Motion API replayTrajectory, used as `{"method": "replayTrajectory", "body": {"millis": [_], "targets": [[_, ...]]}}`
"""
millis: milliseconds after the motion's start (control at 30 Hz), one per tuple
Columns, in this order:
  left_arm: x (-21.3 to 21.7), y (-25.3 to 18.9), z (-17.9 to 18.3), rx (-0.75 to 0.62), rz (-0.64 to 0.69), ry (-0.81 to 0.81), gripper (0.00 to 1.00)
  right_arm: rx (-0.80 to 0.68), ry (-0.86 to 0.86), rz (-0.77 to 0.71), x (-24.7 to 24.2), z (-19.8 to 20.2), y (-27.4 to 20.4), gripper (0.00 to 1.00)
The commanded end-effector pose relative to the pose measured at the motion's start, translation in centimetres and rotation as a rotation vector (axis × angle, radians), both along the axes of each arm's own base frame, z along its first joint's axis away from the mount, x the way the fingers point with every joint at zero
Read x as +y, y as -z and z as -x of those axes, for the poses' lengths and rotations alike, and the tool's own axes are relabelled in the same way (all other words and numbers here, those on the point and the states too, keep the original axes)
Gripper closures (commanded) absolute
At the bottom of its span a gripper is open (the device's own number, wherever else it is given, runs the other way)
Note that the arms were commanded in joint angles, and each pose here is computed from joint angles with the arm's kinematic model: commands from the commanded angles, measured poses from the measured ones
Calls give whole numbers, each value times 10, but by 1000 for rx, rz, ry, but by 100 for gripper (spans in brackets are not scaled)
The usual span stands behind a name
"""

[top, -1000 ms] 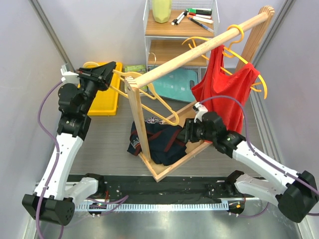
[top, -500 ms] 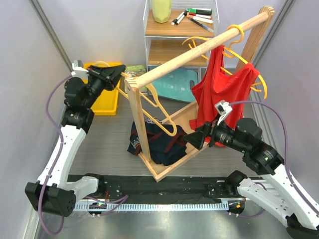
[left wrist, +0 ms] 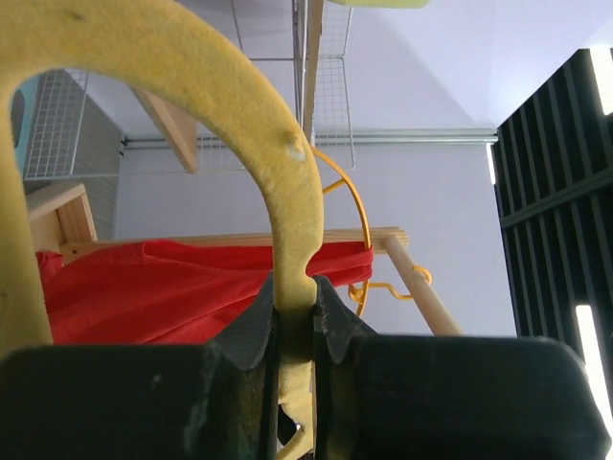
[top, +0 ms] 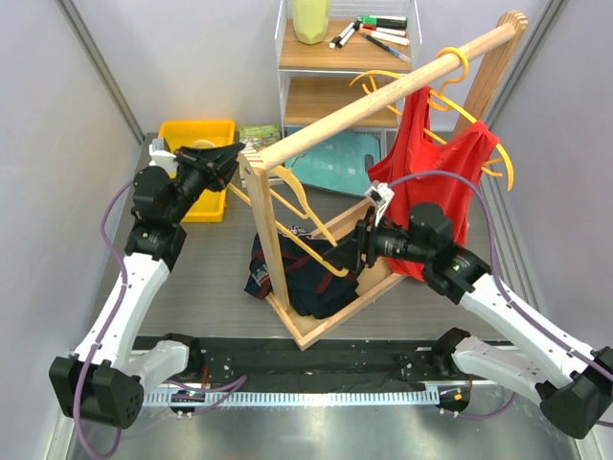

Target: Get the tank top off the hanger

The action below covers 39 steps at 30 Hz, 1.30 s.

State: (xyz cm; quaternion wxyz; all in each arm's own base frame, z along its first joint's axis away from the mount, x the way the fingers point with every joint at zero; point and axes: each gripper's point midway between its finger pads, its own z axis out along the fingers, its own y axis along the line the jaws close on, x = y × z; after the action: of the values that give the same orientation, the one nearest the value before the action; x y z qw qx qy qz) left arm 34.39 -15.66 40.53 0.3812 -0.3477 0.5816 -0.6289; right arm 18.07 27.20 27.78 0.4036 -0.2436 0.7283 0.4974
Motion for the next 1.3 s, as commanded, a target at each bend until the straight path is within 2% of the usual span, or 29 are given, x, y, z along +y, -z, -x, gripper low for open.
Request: {"method": "replayTrajectory", "body": {"millis": [0, 33, 67, 133, 167, 200, 233, 333, 500, 600, 700, 733, 833, 933, 1133, 1267], "targets": [[5, -16, 9, -46, 70, -26, 100, -94, -8, -105, 15, 2, -31, 56], [5, -16, 9, -48, 69, -26, 100, -91, 7, -100, 16, 2, -29, 63], [4, -15, 8, -45, 66, -25, 100, -89, 74, -88, 13, -7, -25, 78], [0, -12, 7, -41, 49, 0, 99, -74, 134, -102, 6, -6, -28, 92], [-3, -12, 8, -44, 45, 18, 94, -60, 173, -111, 1, -8, -26, 99], [-8, -9, 8, -42, 33, 46, 84, -54, 239, -122, -6, -15, -27, 99], [-10, -9, 10, -49, 25, 62, 60, -23, 282, -145, -16, -11, -30, 99], [-17, -6, 20, -97, -34, 133, 37, 3, 355, -155, -38, -4, -20, 99], [-24, 1, 45, -227, -217, 199, 34, -6, 369, -65, -67, 19, -5, 99], [-24, 9, 59, -282, -344, 217, 32, -41, 322, -40, -75, 36, -15, 99], [-20, 27, 65, -273, -455, 222, 27, -118, 300, -34, -87, 48, -35, 99], [-19, 43, 65, -215, -483, 228, 24, -153, 299, -49, -92, 52, -49, 99], [-17, 62, 66, -182, -520, 240, 19, -243, 300, -57, -103, 59, -77, 99], [-26, 80, 70, -171, -521, 323, 19, -306, 303, -19, -107, 56, -100, 99], [-38, 123, 83, -126, -537, 488, 21, -359, 293, 50, -99, 41, -129, 99], [-45, 155, 93, -110, -608, 557, 22, -381, 267, 58, -90, 36, -143, 99]]}}
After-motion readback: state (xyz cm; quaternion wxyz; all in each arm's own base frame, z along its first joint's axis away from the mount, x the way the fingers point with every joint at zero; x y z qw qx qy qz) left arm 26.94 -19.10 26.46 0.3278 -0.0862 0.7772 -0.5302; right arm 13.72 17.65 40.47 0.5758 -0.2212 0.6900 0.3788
